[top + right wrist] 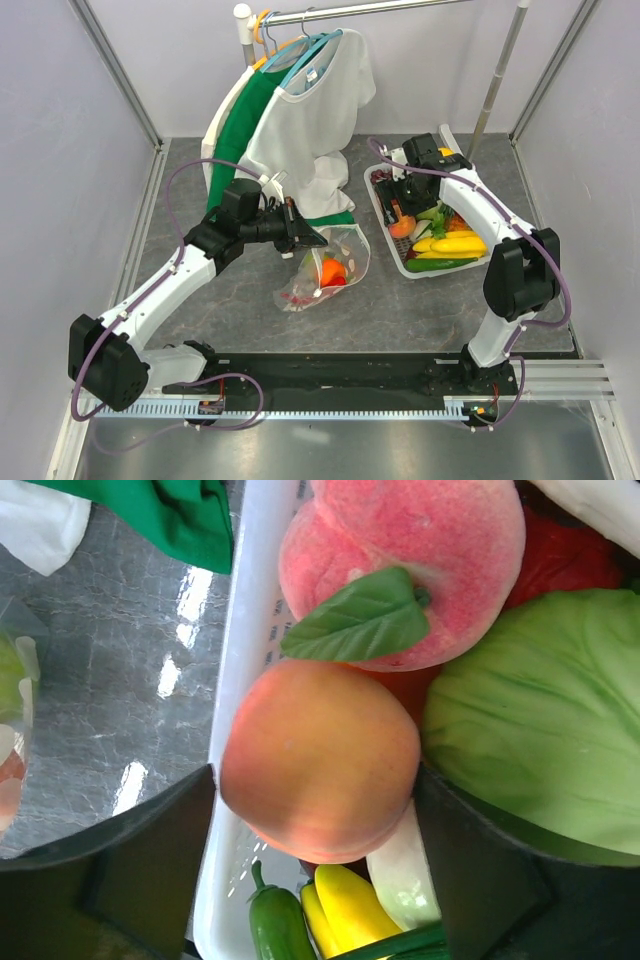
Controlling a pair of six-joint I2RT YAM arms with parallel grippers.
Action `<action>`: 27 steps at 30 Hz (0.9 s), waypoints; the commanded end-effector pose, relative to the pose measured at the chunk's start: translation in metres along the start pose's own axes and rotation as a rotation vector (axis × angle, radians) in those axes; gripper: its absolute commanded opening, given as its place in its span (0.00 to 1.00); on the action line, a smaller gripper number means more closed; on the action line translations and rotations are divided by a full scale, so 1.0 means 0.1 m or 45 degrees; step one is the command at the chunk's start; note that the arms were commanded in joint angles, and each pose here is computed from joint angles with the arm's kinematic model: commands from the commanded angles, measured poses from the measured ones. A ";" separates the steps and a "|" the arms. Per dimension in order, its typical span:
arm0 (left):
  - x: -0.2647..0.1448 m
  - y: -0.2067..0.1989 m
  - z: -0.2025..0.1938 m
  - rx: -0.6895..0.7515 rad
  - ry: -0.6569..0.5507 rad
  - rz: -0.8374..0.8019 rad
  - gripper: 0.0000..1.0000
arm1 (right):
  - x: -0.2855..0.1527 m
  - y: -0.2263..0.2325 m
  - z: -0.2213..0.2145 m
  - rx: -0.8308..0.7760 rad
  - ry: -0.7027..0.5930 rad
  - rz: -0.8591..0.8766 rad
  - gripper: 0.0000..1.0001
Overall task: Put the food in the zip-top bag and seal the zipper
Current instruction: Pick up the fake fruit from the bin.
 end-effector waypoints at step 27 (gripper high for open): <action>0.04 0.03 0.07 0.051 -0.023 0.027 0.02 | -1.58 0.44 0.52 -0.098 -0.605 0.406 0.49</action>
Point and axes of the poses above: each gripper's point midway between its finger pads, its own x axis out along the fingers, its own y axis along the line the jaws close on, z = x × y, the point moved 5 cm from there along -x, back along the fingers, and after that the axes turned 15 degrees about -x, right-handed, at the moved point
